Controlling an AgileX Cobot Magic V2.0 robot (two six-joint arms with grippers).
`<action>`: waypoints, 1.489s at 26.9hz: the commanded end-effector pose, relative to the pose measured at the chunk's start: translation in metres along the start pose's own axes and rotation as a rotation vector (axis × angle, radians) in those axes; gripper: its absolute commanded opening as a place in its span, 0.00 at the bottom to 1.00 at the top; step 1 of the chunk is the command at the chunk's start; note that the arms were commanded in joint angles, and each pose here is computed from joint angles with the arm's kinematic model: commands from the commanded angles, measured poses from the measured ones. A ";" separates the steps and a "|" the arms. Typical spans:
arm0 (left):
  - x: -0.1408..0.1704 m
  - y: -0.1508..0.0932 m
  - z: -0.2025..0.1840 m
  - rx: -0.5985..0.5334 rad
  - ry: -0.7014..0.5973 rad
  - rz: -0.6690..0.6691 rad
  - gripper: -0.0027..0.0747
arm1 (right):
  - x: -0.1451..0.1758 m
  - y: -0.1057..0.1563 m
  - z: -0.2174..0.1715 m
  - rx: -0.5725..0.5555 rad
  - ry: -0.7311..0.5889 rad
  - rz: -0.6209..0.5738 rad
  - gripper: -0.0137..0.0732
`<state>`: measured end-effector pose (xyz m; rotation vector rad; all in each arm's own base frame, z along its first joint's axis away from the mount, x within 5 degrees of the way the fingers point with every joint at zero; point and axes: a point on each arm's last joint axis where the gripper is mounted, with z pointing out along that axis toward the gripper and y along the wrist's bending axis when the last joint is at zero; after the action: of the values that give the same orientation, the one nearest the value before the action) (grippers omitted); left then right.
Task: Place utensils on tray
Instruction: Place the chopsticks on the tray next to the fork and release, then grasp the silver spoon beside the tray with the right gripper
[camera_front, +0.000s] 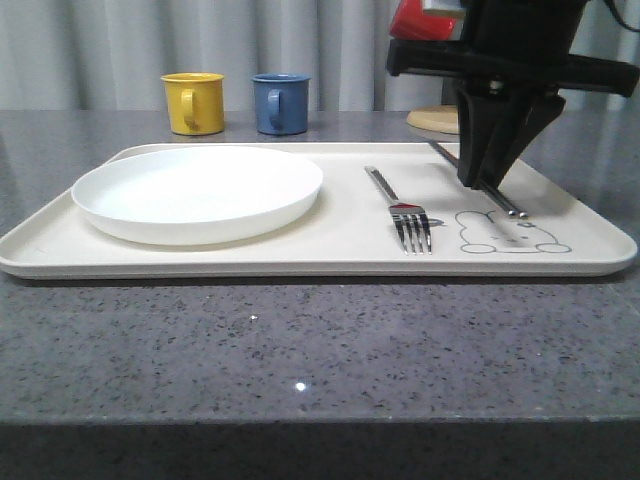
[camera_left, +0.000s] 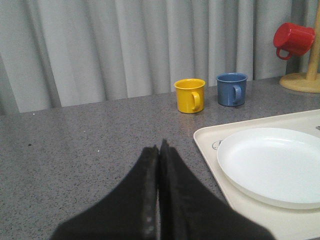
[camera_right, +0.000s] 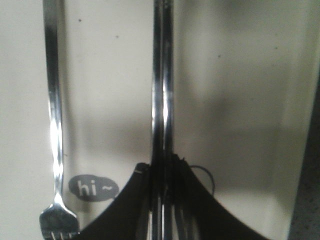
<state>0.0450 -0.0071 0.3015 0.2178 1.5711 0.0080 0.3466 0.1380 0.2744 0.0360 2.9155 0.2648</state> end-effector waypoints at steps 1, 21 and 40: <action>-0.016 0.003 -0.001 -0.018 -0.101 -0.019 0.01 | -0.005 0.005 -0.017 -0.049 -0.066 0.009 0.20; -0.016 0.003 -0.001 -0.018 -0.102 -0.019 0.01 | -0.010 -0.032 -0.056 0.018 -0.166 0.004 0.47; -0.016 0.003 -0.001 -0.018 -0.102 -0.019 0.01 | -0.017 -0.196 -0.083 0.179 -0.167 0.217 0.47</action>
<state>0.0451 -0.0071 0.3019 0.2170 1.5669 0.0082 0.3465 -0.0639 0.3052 0.4079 2.8353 0.0537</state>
